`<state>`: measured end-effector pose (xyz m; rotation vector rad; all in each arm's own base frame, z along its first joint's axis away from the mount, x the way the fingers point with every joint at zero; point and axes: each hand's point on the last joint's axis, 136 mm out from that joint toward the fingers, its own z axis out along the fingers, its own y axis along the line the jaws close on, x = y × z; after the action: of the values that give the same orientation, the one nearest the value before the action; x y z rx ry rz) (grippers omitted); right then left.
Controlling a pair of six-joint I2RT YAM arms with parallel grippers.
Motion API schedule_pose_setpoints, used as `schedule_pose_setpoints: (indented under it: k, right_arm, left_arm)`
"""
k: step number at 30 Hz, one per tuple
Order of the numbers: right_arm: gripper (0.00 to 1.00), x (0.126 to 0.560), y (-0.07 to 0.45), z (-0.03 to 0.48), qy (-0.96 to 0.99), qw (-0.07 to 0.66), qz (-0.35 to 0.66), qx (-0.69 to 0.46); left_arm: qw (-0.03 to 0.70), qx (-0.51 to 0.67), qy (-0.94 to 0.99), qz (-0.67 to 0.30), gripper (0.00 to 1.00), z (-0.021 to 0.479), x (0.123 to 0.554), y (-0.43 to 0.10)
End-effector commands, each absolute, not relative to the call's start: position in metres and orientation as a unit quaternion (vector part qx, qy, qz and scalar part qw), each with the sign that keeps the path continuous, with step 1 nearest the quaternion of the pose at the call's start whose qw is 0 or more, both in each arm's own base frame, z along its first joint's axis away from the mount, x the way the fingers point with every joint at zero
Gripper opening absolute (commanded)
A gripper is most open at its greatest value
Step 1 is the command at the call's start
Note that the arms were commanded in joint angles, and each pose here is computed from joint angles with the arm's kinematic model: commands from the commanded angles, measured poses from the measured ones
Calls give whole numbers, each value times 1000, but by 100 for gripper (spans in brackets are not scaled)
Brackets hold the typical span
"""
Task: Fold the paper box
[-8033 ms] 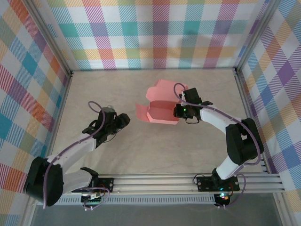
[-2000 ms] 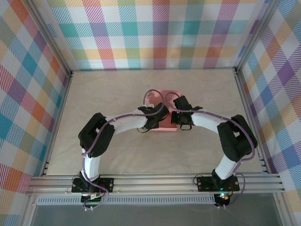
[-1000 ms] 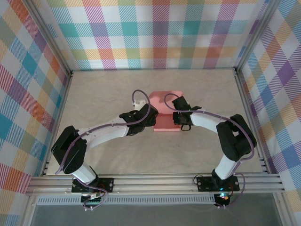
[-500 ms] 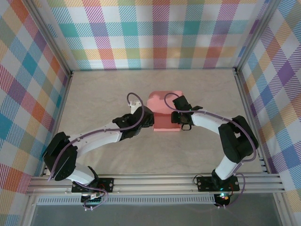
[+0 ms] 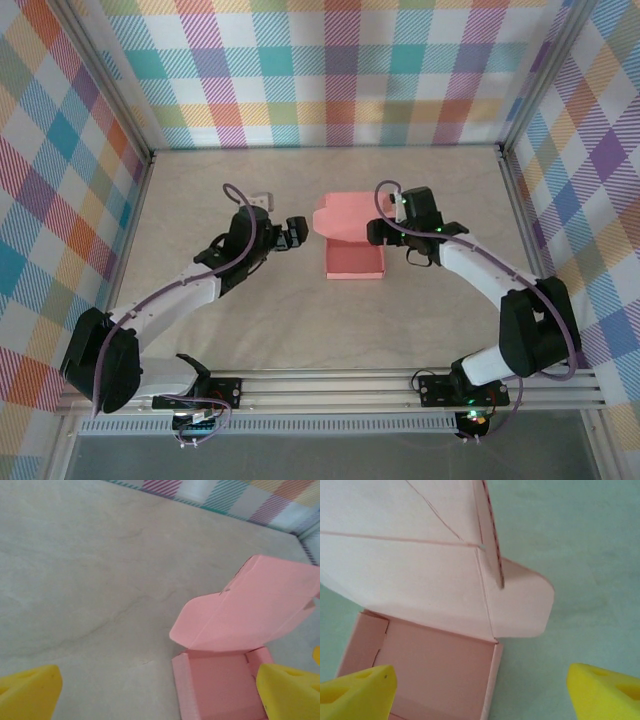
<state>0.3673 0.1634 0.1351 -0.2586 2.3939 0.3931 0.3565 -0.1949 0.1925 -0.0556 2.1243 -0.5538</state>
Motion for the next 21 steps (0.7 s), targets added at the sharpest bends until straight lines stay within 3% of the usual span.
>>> schedule_pose_setpoints:
  k: [1, 15, 21]
  right_arm:
    - [88, 362, 183, 162, 884, 362, 199, -219]
    - [89, 380, 165, 164, 836, 328, 221, -380]
    - [89, 387, 164, 153, 836, 268, 257, -405]
  left_arm:
    - [462, 36, 842, -274, 99, 205, 355, -210]
    - [451, 97, 848, -260, 100, 188, 339, -211]
    - [438, 118, 852, -261, 100, 185, 334, -214]
